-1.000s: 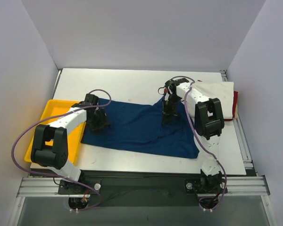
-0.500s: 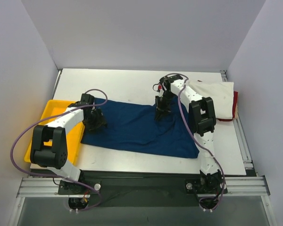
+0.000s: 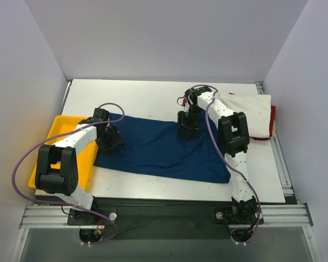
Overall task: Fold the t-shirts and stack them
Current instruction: Fold the flattened tshirt in 1/3 of the way
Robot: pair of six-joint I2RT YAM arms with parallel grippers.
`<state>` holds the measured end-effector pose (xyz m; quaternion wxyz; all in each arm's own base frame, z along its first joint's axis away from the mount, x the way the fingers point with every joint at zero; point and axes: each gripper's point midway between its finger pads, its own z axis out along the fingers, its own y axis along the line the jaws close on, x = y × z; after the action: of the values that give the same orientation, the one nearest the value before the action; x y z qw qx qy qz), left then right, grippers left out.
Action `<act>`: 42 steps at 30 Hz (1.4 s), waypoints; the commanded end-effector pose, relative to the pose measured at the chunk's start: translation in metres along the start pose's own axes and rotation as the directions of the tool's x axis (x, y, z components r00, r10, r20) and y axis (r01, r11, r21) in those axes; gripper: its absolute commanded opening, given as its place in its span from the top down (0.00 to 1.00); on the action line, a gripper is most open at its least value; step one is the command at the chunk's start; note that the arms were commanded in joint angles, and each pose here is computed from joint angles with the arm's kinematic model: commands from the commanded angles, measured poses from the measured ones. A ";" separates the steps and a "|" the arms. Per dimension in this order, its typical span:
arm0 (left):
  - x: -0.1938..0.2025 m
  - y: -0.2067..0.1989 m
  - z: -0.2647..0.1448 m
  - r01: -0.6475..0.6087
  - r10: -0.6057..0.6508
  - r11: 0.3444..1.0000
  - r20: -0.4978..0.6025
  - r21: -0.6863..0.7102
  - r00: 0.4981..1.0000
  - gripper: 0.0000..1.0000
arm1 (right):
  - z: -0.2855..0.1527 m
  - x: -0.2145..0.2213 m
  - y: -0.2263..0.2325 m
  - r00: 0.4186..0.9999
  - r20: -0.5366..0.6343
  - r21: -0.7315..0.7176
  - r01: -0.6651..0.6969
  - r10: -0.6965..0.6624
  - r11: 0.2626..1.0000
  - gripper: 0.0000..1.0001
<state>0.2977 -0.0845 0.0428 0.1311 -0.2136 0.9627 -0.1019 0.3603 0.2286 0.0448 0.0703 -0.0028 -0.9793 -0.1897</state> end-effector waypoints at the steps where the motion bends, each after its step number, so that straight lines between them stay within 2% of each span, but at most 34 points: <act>1: -0.008 -0.008 -0.007 0.012 -0.013 0.999 0.026 0.037 1.000 0.27 | -0.019 0.017 -0.014 0.999 0.002 0.080 0.045 -0.046 0.996 0.58; 5: -0.007 -0.009 -0.006 0.018 -0.019 0.999 0.025 0.041 1.000 0.27 | -0.015 0.015 -0.023 0.996 0.008 0.120 0.086 -0.087 0.989 0.57; 17: -0.004 -0.008 -0.008 0.033 -0.034 0.998 0.029 0.045 0.999 0.28 | -0.010 0.029 -0.023 0.990 -0.022 0.092 0.141 -0.139 0.986 0.57; 23: -0.003 -0.008 -0.007 0.038 -0.040 0.998 0.027 0.050 0.999 0.27 | -0.003 0.032 -0.016 0.984 -0.034 0.068 0.175 -0.173 0.982 0.65; 29: -0.002 -0.008 -0.007 0.044 -0.046 0.998 0.026 0.051 0.999 0.28 | 0.001 0.024 -0.016 0.983 -0.027 0.084 0.184 -0.183 0.979 0.67; 35: 0.000 -0.006 -0.009 0.043 -0.044 0.998 0.026 0.051 0.999 0.27 | -0.007 0.019 -0.032 0.981 0.015 0.180 0.187 -0.192 0.966 0.64; 42: 0.000 -0.007 -0.009 0.037 -0.038 0.998 0.025 0.052 0.999 0.27 | -0.013 0.009 -0.031 0.974 0.088 0.201 0.189 -0.210 0.961 0.59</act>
<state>0.2885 -0.0876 0.0395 0.1212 -0.2303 0.9592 -0.1105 0.3465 0.1993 0.0201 0.0353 0.0840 -0.9899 -0.1081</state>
